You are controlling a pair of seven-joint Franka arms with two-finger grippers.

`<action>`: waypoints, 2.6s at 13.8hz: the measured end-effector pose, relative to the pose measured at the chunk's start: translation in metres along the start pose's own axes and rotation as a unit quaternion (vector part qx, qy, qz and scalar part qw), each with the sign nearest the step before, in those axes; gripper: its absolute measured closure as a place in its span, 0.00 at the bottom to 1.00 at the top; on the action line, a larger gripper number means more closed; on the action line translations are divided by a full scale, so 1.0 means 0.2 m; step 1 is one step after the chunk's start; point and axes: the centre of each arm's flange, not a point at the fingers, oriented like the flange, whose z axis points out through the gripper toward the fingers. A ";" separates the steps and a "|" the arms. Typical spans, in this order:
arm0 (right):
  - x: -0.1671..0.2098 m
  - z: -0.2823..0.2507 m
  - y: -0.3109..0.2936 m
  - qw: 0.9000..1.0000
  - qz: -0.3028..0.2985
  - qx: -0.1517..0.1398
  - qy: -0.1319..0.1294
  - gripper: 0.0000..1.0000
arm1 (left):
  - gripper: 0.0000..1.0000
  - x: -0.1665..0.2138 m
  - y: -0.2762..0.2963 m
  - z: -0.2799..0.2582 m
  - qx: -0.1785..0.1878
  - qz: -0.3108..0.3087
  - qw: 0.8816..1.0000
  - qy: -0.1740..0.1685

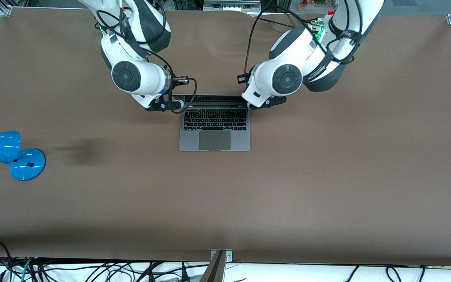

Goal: Close laptop with both arms from behind
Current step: 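Lower both grippers behind the laptop screen, one at each screen corner, then push the screen forward with both grippers, folding it down over the keyboard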

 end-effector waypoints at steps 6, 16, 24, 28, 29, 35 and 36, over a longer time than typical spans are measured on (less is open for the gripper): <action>0.12 0.05 0.05 0.999 -0.026 0.014 0.015 0.96 | 0.99 0.15 0.02 0.10 -0.013 -0.009 1.000 0.002; 0.29 -0.03 0.19 0.996 -0.044 0.036 0.071 0.97 | 0.99 0.37 0.08 0.08 -0.018 -0.004 1.000 0.020; 0.47 0.01 0.18 0.994 -0.047 0.049 0.086 0.97 | 0.99 0.63 0.09 0.11 -0.037 -0.016 0.999 0.035; 0.59 0.05 0.17 0.993 -0.050 0.059 0.092 0.97 | 0.99 0.72 0.08 0.14 -0.038 -0.021 0.998 0.045; 0.62 0.06 0.18 0.992 -0.053 0.061 0.094 0.97 | 0.99 0.74 0.08 0.15 -0.042 -0.022 0.998 0.046; 0.79 0.14 0.23 0.991 -0.062 0.068 0.092 0.97 | 0.99 0.83 0.08 0.19 -0.048 -0.024 0.997 0.052; 0.81 0.15 0.24 0.991 -0.062 0.069 0.092 0.97 | 0.99 0.83 0.08 0.19 -0.049 -0.025 0.997 0.052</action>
